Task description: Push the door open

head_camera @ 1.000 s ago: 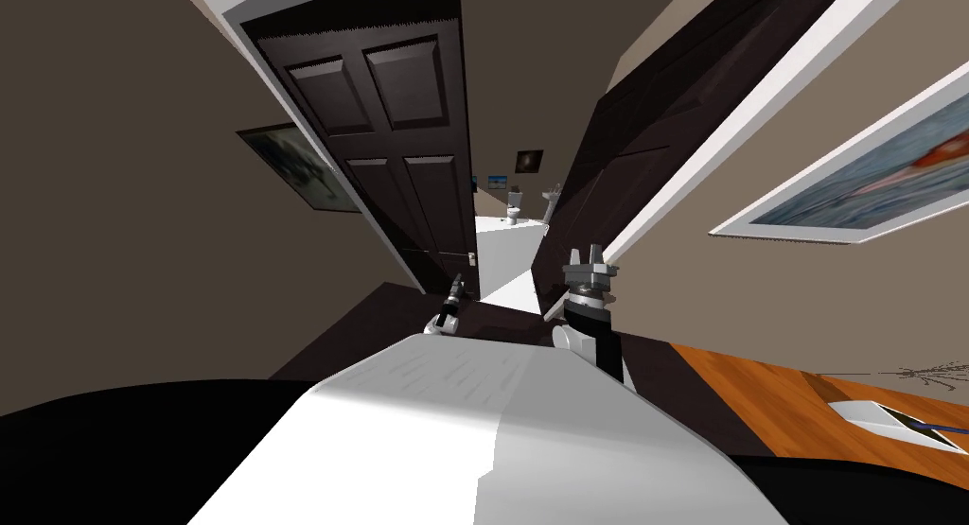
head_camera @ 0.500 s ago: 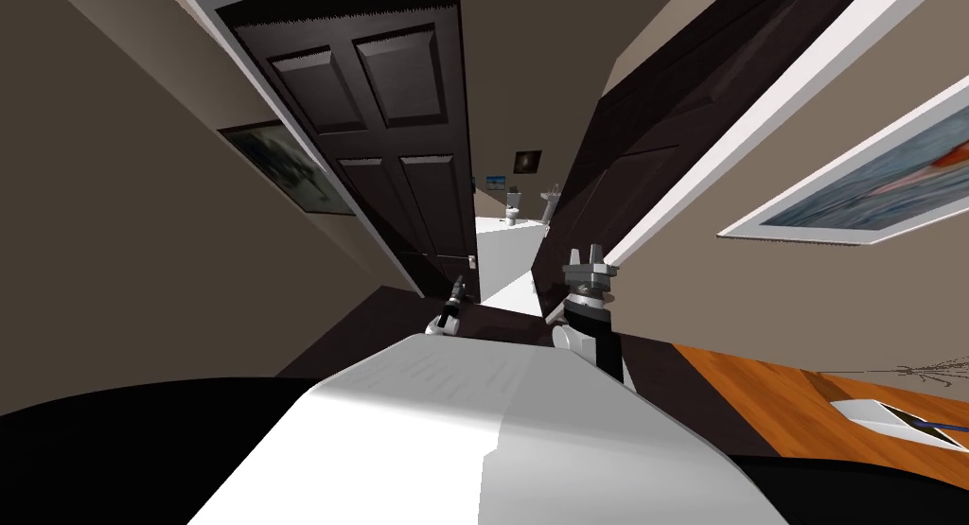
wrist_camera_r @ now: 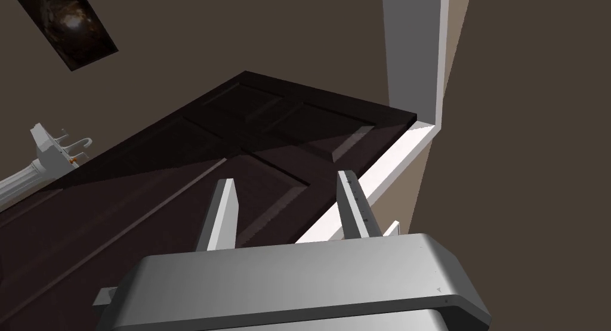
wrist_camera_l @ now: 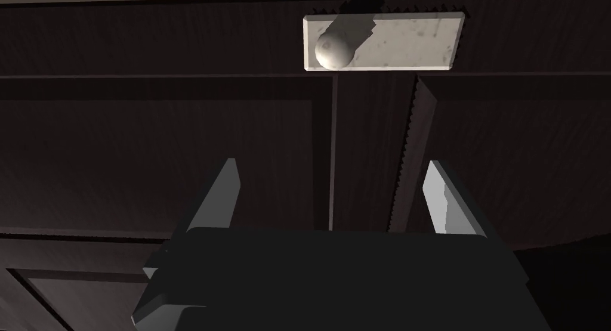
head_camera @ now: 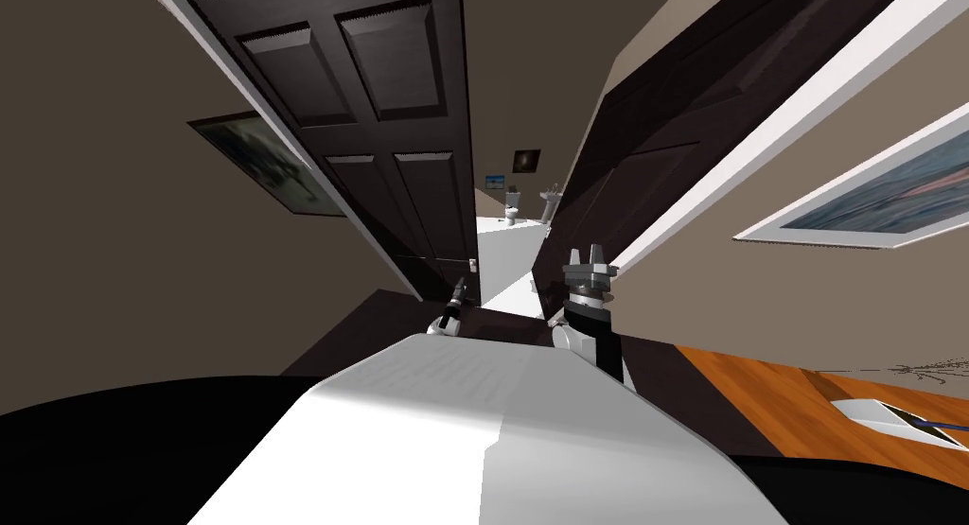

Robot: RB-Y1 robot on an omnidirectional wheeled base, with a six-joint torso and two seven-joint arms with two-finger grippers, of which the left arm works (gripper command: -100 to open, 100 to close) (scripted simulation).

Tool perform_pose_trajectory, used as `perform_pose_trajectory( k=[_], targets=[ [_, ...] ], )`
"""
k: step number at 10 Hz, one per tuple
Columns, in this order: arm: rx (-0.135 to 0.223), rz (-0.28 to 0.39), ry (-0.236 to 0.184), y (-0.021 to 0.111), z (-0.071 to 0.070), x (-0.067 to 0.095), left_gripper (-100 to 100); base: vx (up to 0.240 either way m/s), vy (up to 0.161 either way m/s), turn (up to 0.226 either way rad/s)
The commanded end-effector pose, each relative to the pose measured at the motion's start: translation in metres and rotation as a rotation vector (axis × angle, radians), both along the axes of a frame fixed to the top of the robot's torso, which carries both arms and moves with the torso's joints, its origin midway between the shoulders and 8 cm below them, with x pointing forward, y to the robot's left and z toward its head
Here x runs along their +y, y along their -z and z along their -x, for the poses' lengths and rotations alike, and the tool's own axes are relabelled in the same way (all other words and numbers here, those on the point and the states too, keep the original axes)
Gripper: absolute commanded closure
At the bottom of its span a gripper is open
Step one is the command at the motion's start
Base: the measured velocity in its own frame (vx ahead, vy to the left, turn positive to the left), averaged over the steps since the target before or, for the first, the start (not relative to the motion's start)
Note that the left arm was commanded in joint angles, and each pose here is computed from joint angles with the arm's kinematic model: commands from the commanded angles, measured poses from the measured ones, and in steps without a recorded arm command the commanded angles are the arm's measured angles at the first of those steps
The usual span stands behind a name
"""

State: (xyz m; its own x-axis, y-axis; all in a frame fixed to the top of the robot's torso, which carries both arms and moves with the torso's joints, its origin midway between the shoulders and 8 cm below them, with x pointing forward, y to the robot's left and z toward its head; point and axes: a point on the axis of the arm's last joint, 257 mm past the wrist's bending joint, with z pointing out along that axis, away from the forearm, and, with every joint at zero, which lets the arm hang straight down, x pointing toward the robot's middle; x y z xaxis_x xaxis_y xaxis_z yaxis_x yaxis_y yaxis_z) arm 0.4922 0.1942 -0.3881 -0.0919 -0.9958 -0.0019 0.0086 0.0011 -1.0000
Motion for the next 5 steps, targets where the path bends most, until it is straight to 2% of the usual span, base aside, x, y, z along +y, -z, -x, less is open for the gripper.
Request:
perform_pose_trajectory(
  k=[1, 5],
  targets=[
    [0.000, -0.006, -0.005, 0.0004, 0.0000, 0.0052, -100, 0.126, 0.018, -0.023],
    [0.001, -0.013, -0.015, 0.0012, 0.0004, 0.0126, -100, 0.186, -0.016, -0.025]
  ],
)
